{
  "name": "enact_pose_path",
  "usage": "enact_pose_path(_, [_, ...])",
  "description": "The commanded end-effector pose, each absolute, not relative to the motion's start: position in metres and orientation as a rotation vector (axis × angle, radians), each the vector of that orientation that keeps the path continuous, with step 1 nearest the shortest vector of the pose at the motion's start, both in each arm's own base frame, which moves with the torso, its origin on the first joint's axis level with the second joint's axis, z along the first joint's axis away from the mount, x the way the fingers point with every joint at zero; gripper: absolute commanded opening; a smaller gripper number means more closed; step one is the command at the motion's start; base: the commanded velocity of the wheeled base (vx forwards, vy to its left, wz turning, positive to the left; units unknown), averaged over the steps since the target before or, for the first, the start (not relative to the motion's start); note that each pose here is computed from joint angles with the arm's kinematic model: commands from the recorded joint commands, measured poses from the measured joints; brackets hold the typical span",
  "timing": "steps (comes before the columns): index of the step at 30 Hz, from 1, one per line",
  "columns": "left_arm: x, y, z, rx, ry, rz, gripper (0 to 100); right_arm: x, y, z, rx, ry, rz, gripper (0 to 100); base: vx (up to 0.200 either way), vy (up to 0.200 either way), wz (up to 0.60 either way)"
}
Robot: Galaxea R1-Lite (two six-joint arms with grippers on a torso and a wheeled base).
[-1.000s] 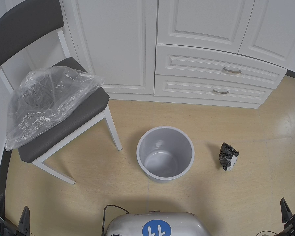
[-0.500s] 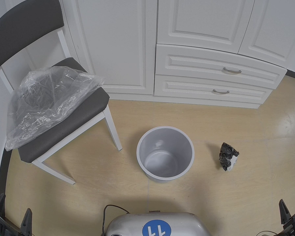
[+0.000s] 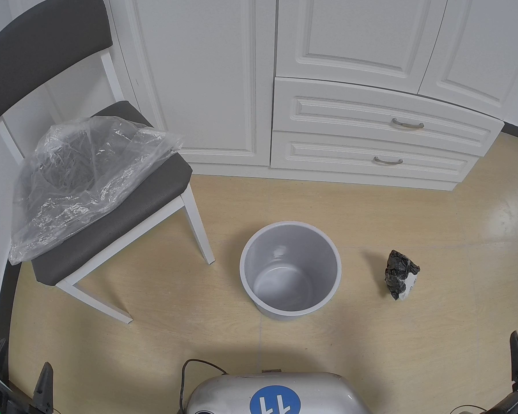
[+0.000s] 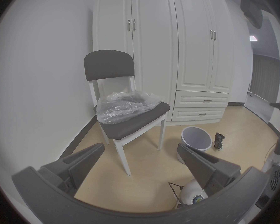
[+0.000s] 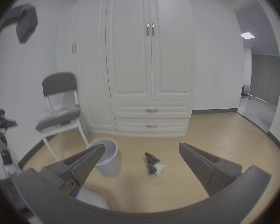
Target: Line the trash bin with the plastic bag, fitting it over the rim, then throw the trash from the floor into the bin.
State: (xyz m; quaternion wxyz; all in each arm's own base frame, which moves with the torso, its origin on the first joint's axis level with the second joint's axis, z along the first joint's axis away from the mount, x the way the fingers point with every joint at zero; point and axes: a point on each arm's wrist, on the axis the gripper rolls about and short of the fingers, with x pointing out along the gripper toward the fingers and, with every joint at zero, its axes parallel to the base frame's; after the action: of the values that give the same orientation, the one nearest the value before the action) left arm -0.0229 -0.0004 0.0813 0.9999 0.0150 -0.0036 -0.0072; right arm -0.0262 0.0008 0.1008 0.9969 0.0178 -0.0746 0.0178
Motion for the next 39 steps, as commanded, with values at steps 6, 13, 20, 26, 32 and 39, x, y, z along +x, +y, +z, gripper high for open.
enact_pose_path(6, [-0.035,0.0,0.121,0.034,-0.209,-0.015,100,-0.034,0.001,0.112,-0.031,-0.113,0.075,100,0.0,0.0,0.0])
enact_pose_path(13, [-0.034,0.0,0.136,0.099,-0.057,-0.002,100,-0.015,0.004,0.14,-0.024,0.039,0.192,100,0.0,0.0,0.0])
enact_pose_path(20, [-0.004,0.001,0.175,0.142,0.074,0.029,100,0.024,0.006,0.171,-0.01,0.095,0.257,100,0.0,0.0,0.0])
enact_pose_path(26, [0.018,0.003,0.181,0.205,0.192,0.129,100,0.059,0.01,0.185,0.028,0.07,0.311,100,0.0,0.0,0.0])
enact_pose_path(32, [0.032,0.004,0.186,0.267,0.24,0.136,100,0.088,0.024,0.198,0.101,0.065,0.384,100,0.0,0.0,0.0])
enact_pose_path(39, [0.061,0.006,0.194,0.353,0.27,0.204,100,0.105,0.049,0.201,0.19,0.094,0.395,100,0.0,0.0,0.0])
